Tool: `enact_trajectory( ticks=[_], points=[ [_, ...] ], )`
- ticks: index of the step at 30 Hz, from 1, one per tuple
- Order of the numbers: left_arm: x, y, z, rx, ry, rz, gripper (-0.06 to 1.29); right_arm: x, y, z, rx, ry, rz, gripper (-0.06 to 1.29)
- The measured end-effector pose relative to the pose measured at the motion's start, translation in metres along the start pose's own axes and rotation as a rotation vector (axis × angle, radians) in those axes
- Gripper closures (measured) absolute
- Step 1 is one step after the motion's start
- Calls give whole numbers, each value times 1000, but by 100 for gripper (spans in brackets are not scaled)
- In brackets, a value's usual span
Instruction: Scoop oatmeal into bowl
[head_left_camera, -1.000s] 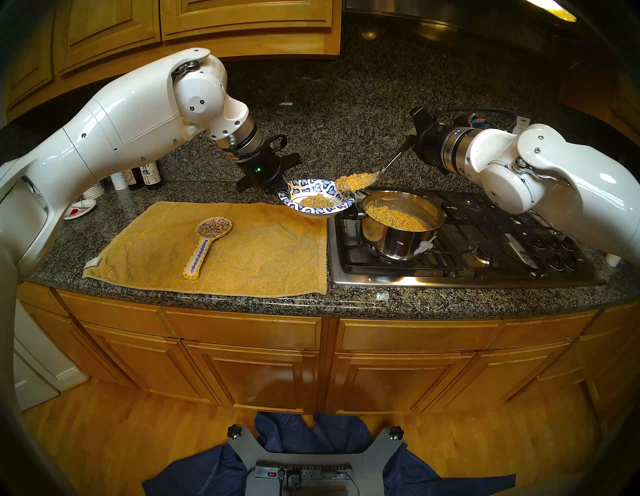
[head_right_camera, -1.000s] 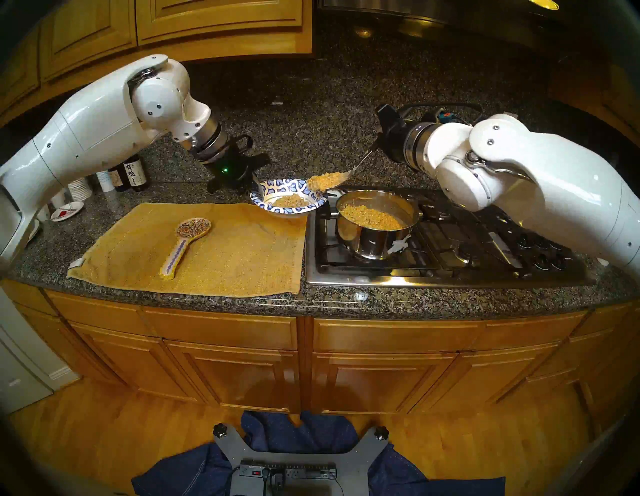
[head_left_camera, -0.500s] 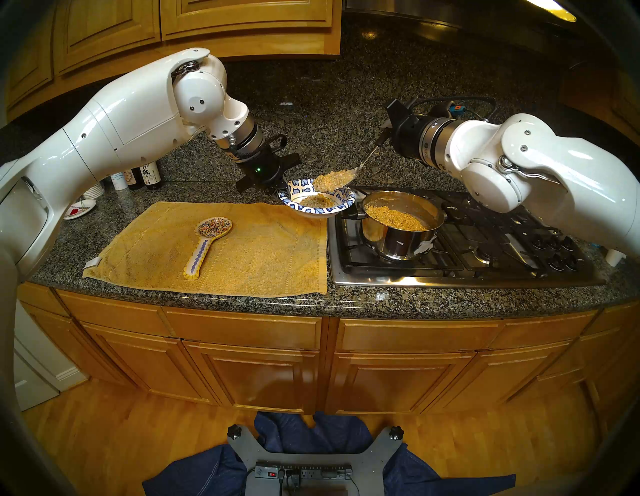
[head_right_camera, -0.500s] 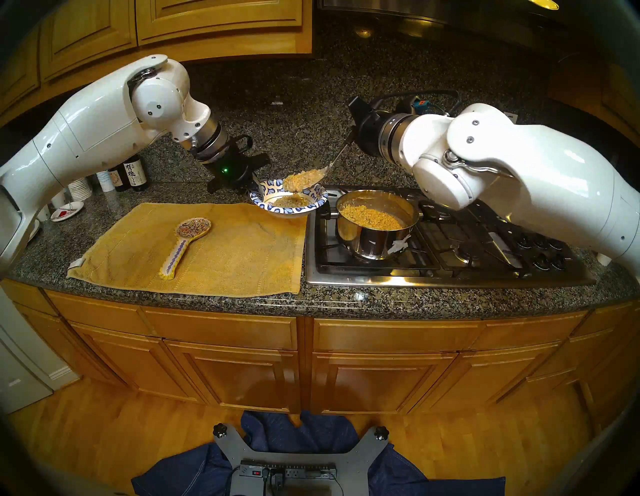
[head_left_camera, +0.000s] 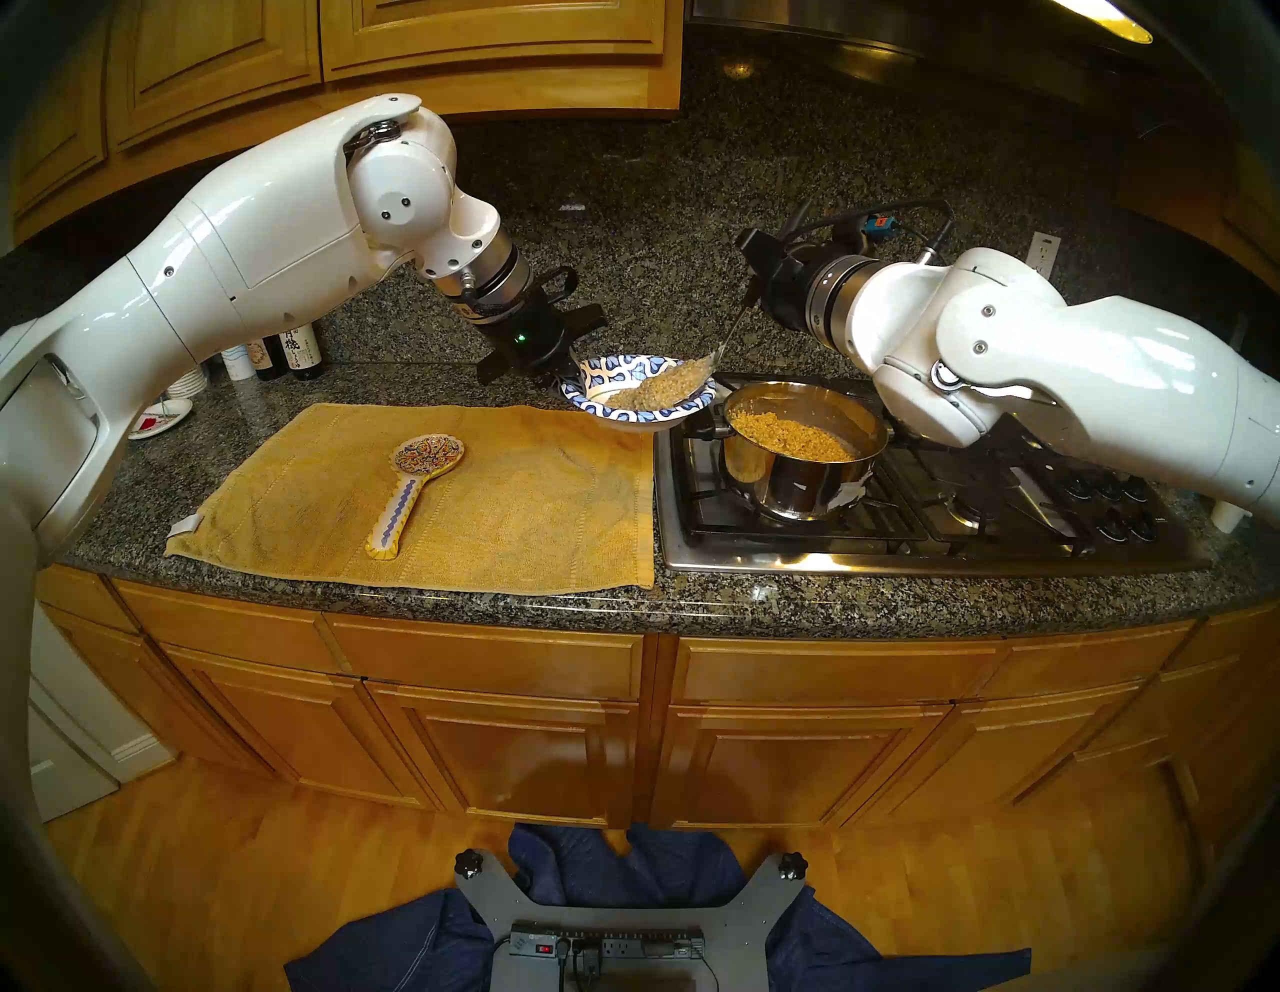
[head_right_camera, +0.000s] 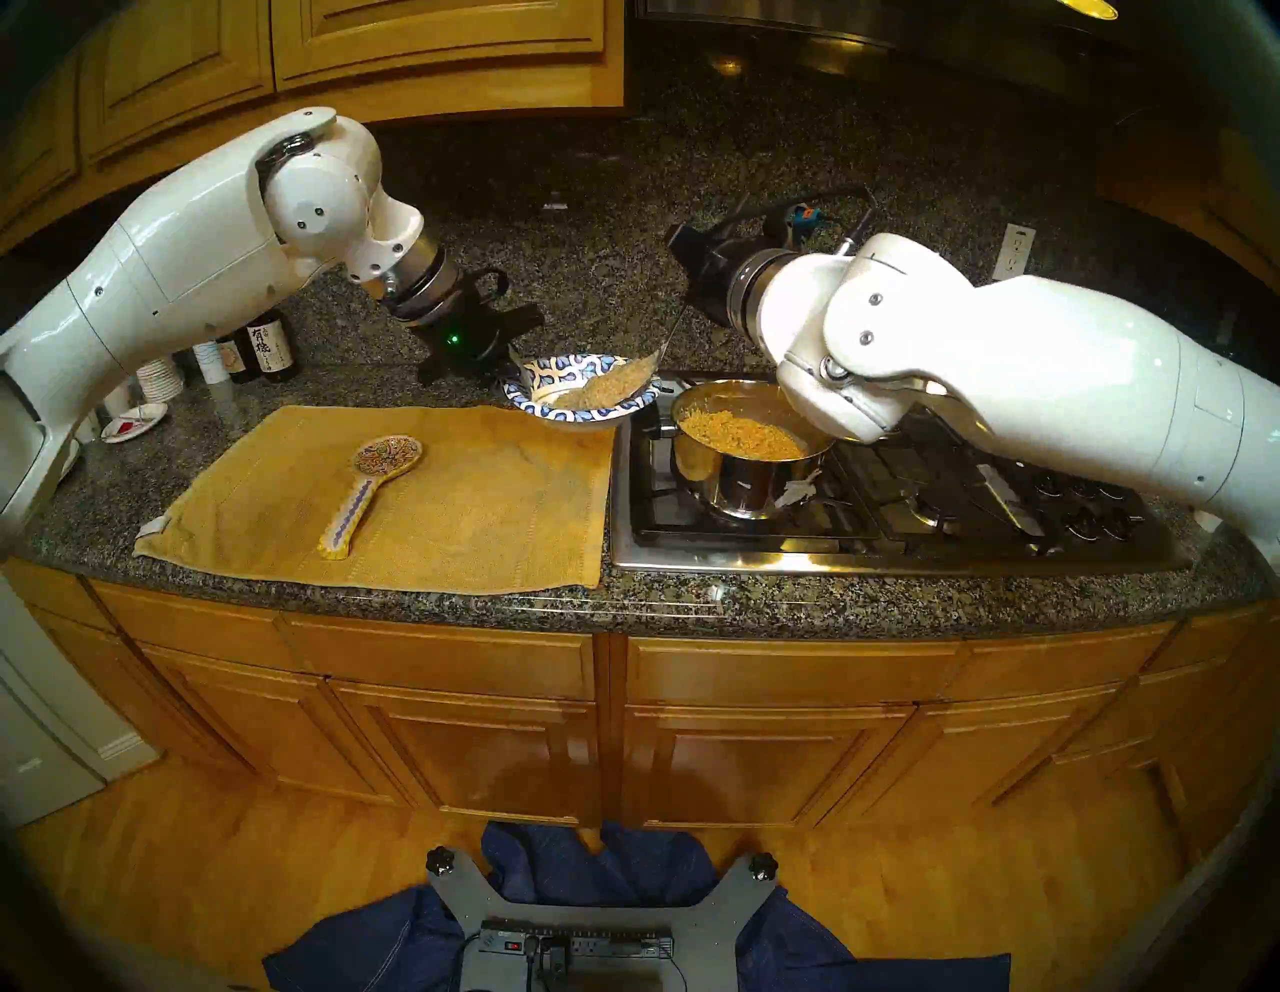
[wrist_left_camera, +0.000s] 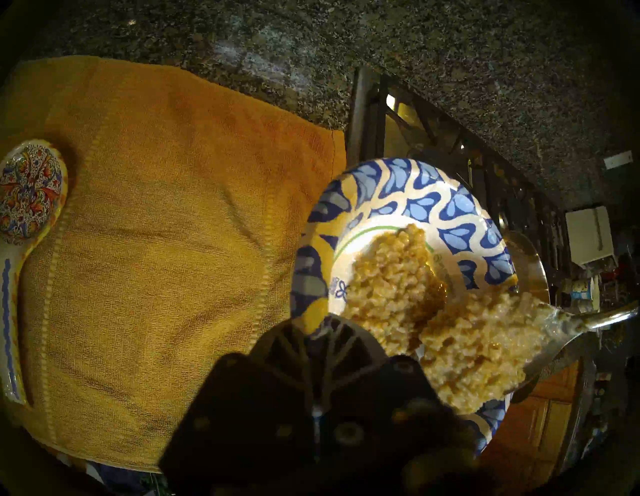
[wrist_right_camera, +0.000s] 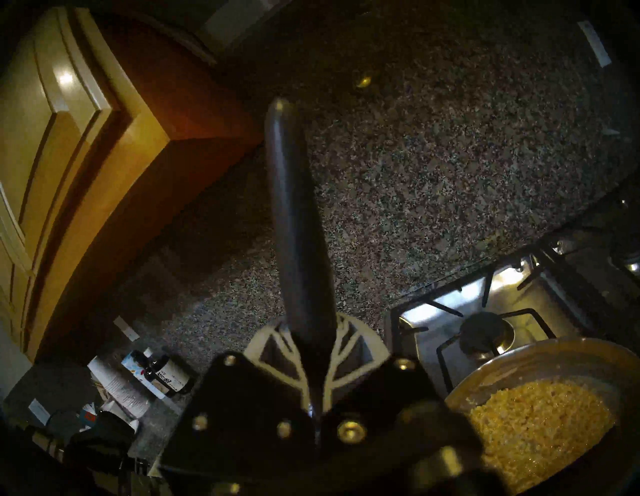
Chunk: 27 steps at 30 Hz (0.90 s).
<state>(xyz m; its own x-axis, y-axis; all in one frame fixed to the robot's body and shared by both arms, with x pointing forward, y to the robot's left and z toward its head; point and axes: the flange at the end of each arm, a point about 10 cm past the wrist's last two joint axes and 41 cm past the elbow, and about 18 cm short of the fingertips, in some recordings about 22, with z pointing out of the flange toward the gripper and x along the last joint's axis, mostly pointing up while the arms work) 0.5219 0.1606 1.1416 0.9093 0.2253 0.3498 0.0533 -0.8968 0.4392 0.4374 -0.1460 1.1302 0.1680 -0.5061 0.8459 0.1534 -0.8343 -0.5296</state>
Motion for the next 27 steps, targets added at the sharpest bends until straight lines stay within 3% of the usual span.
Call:
enact_trajectory(
  ticks=[11,16,27],
  points=[
    [-1,1,0,-2,-1,4,125,1,-35,-13,131,101,-160,127],
    [-1,2,1,-2,-2,4,125,-3,-48,-24,199,161,-275,127],
    [-1,2,1,-1,-2,4,125,-30,-37,-29,197,225,-565,127]
  ],
)
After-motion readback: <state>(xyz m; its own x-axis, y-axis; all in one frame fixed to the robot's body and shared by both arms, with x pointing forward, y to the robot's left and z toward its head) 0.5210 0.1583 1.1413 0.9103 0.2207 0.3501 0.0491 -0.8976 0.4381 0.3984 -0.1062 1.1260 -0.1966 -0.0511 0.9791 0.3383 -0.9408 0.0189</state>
